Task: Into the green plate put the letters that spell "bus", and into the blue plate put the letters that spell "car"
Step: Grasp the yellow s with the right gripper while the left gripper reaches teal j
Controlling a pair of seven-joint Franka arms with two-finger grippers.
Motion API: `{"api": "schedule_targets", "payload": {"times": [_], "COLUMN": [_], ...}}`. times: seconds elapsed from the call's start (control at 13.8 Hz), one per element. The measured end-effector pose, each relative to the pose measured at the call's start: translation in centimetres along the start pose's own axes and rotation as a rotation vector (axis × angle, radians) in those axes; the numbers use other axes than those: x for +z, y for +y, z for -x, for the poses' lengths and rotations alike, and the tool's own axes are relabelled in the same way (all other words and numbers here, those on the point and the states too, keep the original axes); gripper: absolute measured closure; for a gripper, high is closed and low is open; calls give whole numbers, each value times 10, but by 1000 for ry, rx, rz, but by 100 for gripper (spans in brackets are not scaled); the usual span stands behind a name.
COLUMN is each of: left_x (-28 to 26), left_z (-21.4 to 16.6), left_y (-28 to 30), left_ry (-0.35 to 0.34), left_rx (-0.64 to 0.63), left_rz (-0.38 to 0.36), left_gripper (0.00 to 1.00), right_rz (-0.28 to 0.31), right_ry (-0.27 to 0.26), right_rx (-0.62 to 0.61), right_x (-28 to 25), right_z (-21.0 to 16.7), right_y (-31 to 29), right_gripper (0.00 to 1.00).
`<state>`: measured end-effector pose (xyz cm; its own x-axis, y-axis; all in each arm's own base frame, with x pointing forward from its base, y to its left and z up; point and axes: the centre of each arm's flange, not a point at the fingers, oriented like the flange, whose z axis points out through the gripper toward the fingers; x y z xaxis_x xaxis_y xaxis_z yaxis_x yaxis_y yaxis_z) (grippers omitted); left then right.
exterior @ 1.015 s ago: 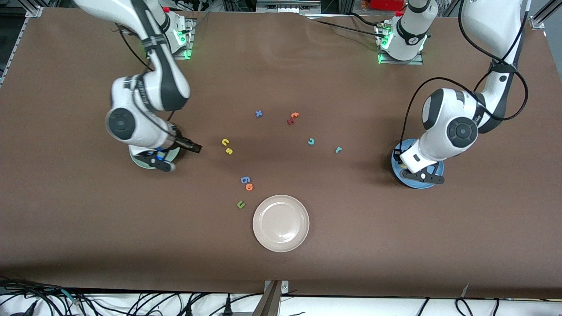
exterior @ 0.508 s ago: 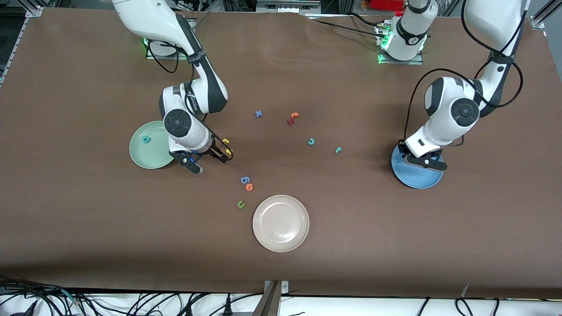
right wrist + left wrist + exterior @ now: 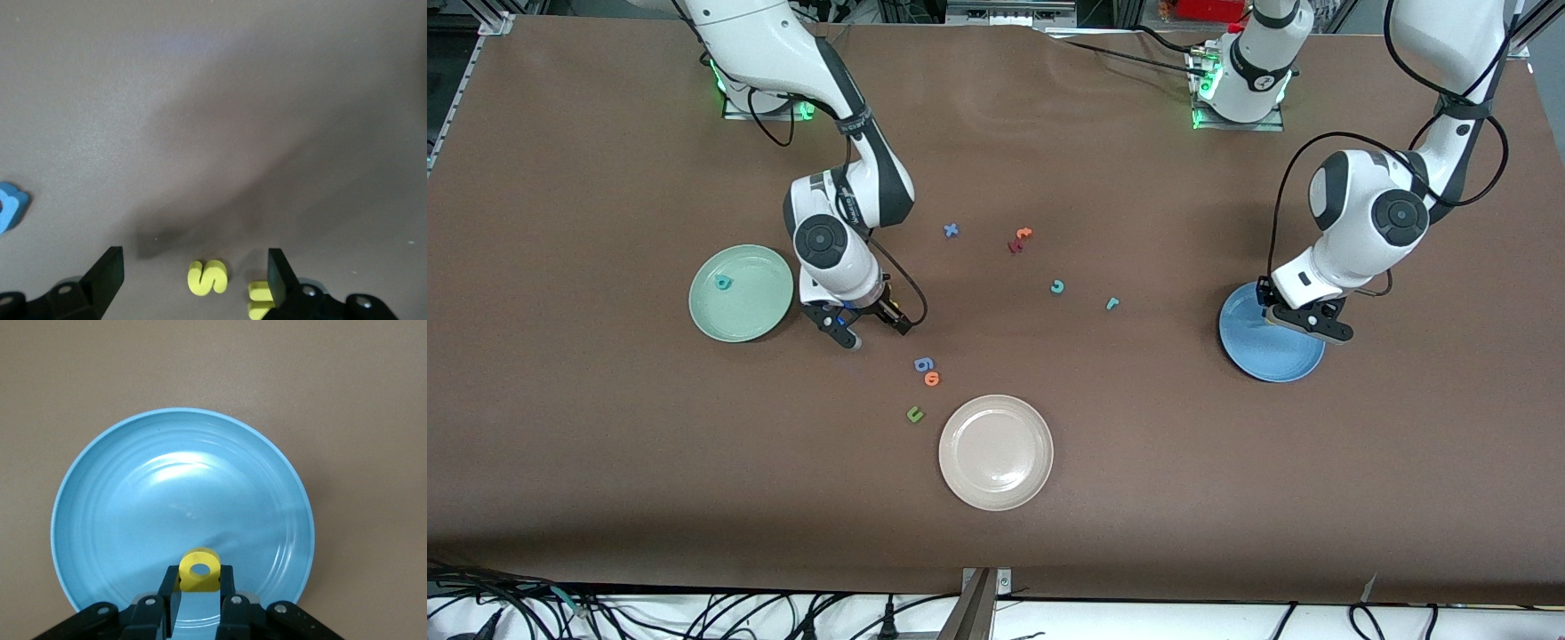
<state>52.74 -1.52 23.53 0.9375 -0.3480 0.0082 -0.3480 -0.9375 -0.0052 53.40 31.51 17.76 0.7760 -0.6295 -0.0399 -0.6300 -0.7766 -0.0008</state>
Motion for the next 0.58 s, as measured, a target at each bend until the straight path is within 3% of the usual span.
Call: {"api": "schedule_targets", "payload": {"times": [0.22, 0.29, 0.58], "left_x": [-1, -1, -2], "left_z": [0, 0, -1], "left_y": [0, 0, 0], "left_ry": [2, 2, 5], "left_rx": [12, 13, 13], "left_rz": [0, 0, -1], "left_gripper": [72, 68, 30], "right_rz": [1, 0, 0], "right_ry": [2, 1, -5], "right_rx": [-3, -3, -9], "right_x": [7, 7, 8], "right_z": [5, 5, 15], "right_y": [-1, -1, -5], "right_gripper": [11, 11, 15]}}
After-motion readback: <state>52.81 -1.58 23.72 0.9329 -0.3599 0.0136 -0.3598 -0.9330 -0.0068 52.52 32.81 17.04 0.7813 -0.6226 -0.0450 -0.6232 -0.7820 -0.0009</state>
